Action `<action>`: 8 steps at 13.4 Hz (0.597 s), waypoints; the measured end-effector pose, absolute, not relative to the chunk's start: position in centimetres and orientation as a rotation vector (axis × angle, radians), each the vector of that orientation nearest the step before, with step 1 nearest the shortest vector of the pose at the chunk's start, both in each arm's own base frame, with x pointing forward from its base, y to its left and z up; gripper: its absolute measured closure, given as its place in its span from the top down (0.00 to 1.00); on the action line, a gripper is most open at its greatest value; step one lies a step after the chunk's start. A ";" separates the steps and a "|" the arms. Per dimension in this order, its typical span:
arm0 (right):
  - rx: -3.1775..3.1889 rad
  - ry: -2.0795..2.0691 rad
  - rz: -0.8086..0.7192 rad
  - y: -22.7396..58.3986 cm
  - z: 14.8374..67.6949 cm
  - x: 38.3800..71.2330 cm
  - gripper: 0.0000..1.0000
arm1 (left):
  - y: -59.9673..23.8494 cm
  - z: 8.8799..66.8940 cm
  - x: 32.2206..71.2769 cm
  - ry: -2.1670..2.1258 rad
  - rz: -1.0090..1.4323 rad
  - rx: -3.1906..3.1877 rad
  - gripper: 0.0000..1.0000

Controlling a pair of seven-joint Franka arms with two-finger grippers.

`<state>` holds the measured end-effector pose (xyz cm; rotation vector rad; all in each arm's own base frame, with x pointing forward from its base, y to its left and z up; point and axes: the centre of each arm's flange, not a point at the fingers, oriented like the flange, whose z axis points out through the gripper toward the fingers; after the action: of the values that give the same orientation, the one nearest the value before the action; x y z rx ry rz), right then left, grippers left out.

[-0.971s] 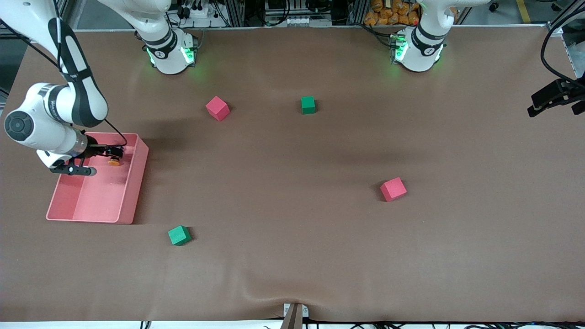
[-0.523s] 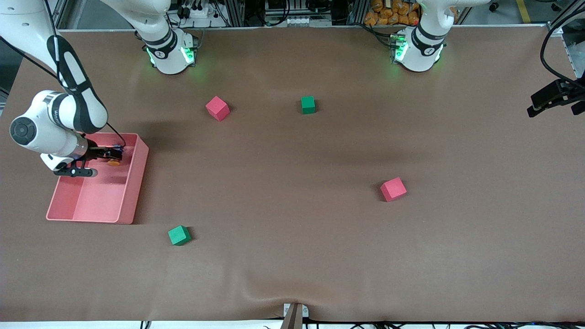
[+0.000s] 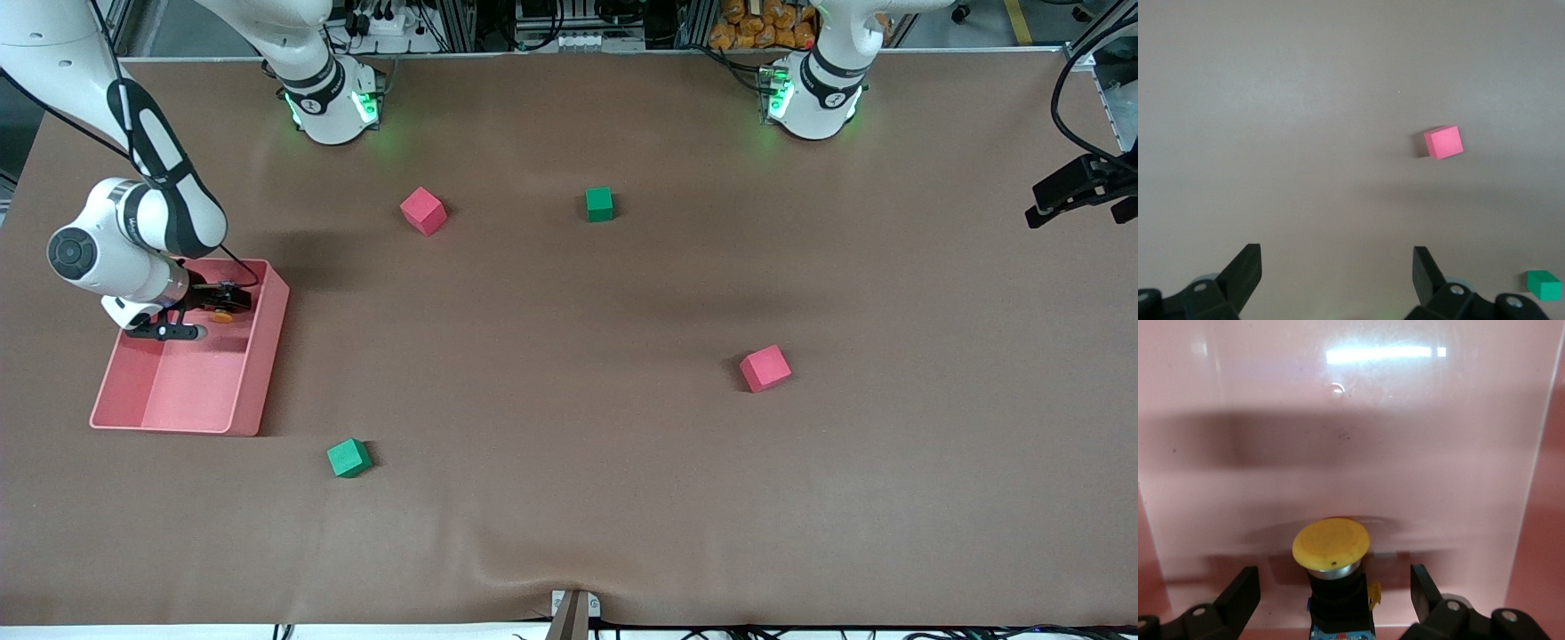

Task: Place and upright button with both arms
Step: 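Close the right gripper on the button body and lift it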

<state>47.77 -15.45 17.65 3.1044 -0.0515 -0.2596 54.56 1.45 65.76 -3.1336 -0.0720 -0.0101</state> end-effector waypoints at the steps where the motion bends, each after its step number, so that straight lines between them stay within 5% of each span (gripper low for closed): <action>1: 3.104 -0.051 -0.260 -15.4 17.6 47.8 1.00 | 1.4 65.8 54.6 -0.072 -0.010 -3.134 1.00; 4: 3.105 -0.050 -0.261 -15.4 17.6 47.7 1.00 | 1.4 65.8 54.6 -0.071 -0.010 -3.134 1.00; 8: 3.105 -0.050 -0.262 -15.3 17.5 47.7 0.75 | 1.4 65.8 54.6 -0.071 -0.010 -3.134 1.00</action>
<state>47.70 -15.35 17.54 3.1051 -0.0499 -0.2616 54.57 1.42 65.76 -3.1336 -0.0711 -0.0101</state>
